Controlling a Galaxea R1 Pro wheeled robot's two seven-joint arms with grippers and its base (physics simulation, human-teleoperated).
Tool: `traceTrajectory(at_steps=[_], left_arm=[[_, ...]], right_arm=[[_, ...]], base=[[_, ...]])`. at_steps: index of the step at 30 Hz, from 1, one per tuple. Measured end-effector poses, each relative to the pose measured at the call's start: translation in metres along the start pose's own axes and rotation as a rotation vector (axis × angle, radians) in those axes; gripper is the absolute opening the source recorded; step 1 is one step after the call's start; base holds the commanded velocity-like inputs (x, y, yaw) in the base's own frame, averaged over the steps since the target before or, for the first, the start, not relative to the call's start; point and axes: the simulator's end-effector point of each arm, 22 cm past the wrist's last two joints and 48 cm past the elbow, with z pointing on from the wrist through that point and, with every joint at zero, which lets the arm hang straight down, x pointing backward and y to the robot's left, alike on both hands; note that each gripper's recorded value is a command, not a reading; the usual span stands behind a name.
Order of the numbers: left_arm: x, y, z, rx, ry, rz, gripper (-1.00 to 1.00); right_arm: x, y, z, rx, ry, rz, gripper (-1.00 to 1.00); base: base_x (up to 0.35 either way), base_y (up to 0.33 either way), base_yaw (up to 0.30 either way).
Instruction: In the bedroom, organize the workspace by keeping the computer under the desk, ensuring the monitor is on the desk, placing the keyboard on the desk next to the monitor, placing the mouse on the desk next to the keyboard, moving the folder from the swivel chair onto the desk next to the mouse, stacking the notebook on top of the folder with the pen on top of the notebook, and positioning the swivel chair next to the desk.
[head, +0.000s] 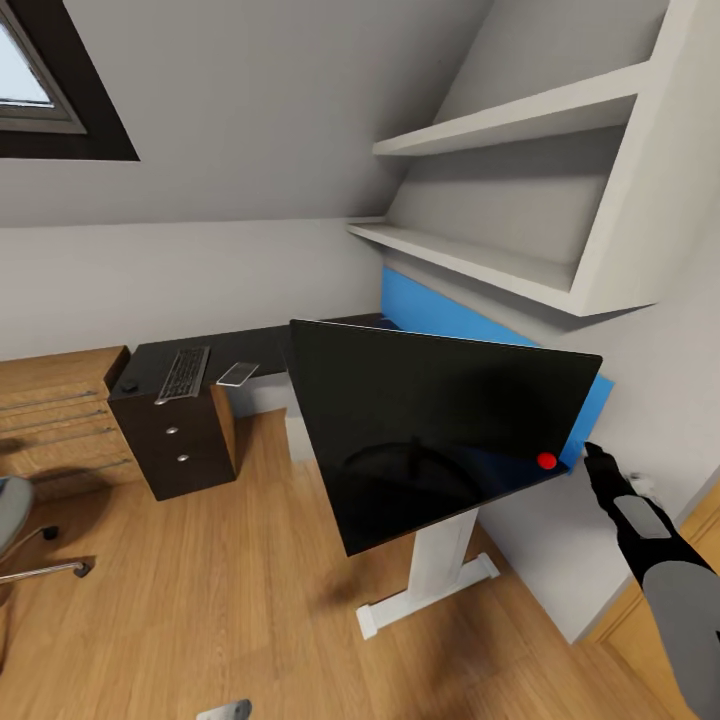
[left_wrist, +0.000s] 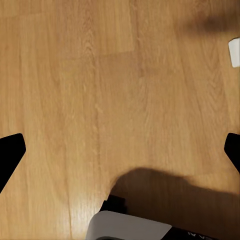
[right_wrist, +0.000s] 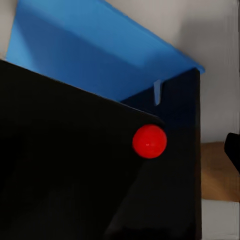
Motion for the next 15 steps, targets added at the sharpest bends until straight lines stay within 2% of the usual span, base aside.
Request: traceTrajectory(at_steps=[3,5,8,15], left_arm=[[0.0,0.0,0.0,0.0,0.0,0.0,1.0],[0.0,0.0,0.0,0.0,0.0,0.0,1.0],[0.0001,-0.0022,-0.0002,0.007,0.0,0.002,1.0],[0.0001,-0.003,-0.0005,0.01,-0.001,0.002,1.0]], right_arm=[[-0.0015,-0.0017,0.0001,0.002,0.01,0.057,1.0],[-0.002,-0.0022,0.0002,0.002,0.02,0.068,1.0],[0.0038,-0.0026,-0.0002,0.001,0.08,0.099,1.0],[0.0015,-0.001,-0.0008,-0.006,0.092,0.117,1.0]], base=[[0.0,0.0,0.0],[0.0,0.0,0.0],[0.0,0.0,0.0],[0.176,-0.017,0.0]])
